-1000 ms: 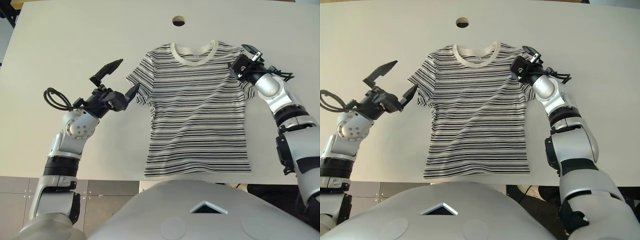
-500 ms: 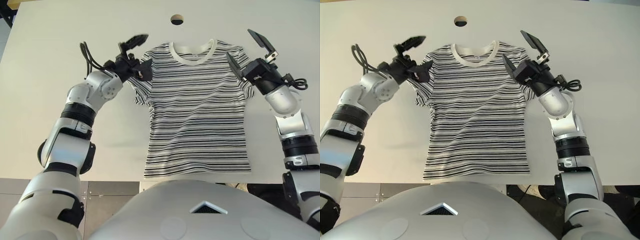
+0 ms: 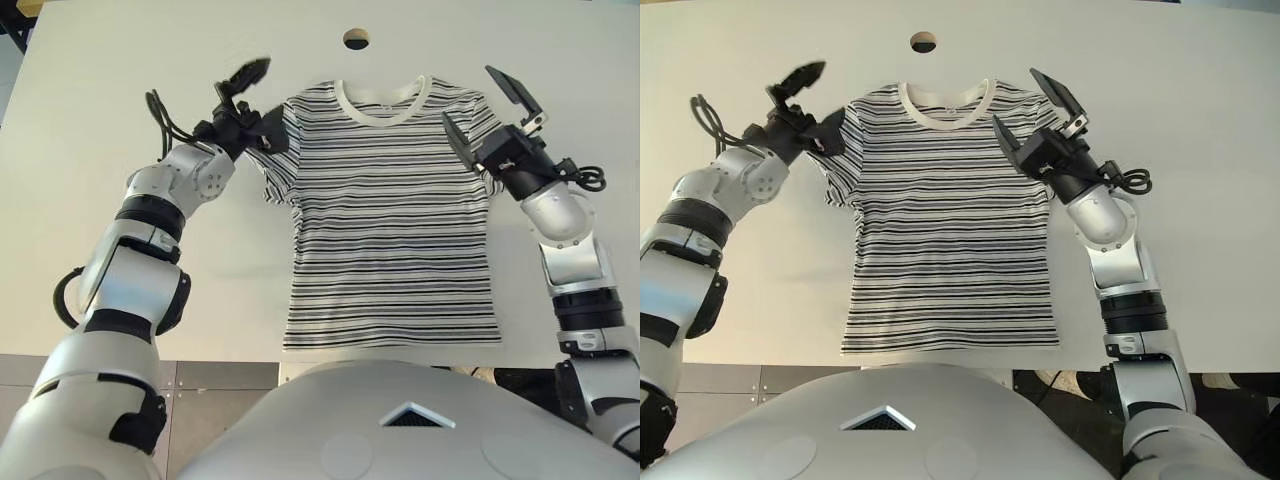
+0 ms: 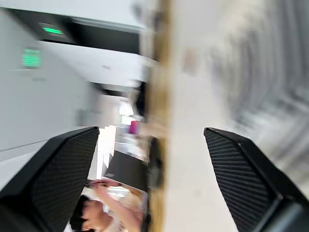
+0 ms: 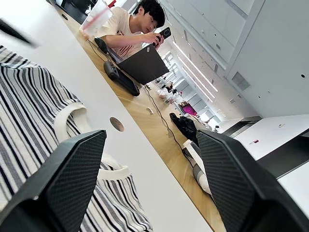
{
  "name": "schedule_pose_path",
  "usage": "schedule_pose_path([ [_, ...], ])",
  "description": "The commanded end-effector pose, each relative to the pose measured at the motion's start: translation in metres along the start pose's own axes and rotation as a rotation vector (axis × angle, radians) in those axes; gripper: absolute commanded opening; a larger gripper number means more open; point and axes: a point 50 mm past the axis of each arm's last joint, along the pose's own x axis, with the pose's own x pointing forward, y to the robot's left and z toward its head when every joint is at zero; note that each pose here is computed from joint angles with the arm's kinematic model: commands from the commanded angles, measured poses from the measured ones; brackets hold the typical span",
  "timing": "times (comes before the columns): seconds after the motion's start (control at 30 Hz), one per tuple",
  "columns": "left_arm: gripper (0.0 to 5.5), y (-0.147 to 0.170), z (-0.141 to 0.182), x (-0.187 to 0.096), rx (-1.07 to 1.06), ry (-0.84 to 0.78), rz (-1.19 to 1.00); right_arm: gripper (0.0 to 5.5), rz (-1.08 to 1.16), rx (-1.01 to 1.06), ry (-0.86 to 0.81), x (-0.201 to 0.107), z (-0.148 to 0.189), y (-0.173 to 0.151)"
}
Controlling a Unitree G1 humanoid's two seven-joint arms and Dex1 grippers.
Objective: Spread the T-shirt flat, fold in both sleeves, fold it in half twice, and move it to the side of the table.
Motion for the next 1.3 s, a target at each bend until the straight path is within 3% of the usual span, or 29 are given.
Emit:
schedule_pose_path([
  [0.03, 4.04, 0.019, -0.003, -0.021, -0.001, -0.009, 0.158, 3.46, 0.026, -0.005, 0.000, -0.001, 0.001, 0.003],
  [0.13, 4.04, 0.029, -0.012, -0.044, 0.092, 0.041, 0.144, 3.46, 0.050, -0.006, -0.001, -0.003, 0.002, 0.009],
  [0.27, 4.04, 0.004, -0.029, -0.086, 0.210, 0.146, -0.167, 3.46, 0.070, -0.021, -0.004, -0.007, 0.003, 0.012],
  [0.37, 4.04, -0.009, -0.035, -0.099, 0.243, 0.174, -0.328, 3.46, 0.063, -0.029, -0.010, -0.008, 0.004, 0.011],
  [0.6, 4.04, -0.032, -0.034, -0.065, 0.282, 0.146, -0.405, 3.46, 0.047, -0.043, -0.037, -0.007, 0.006, 0.013],
  [0.77, 4.04, -0.042, -0.038, -0.063, 0.301, 0.144, -0.468, 3.46, 0.058, -0.048, -0.032, -0.011, 0.005, 0.015],
  [1.03, 4.04, -0.056, -0.020, -0.081, 0.294, -0.079, -0.669, 3.46, 0.069, -0.036, -0.036, -0.008, 0.006, 0.020],
  [1.3, 4.04, -0.055, -0.016, -0.067, 0.298, -0.062, -0.625, 3.46, 0.070, -0.023, -0.026, -0.008, 0.004, 0.023],
])
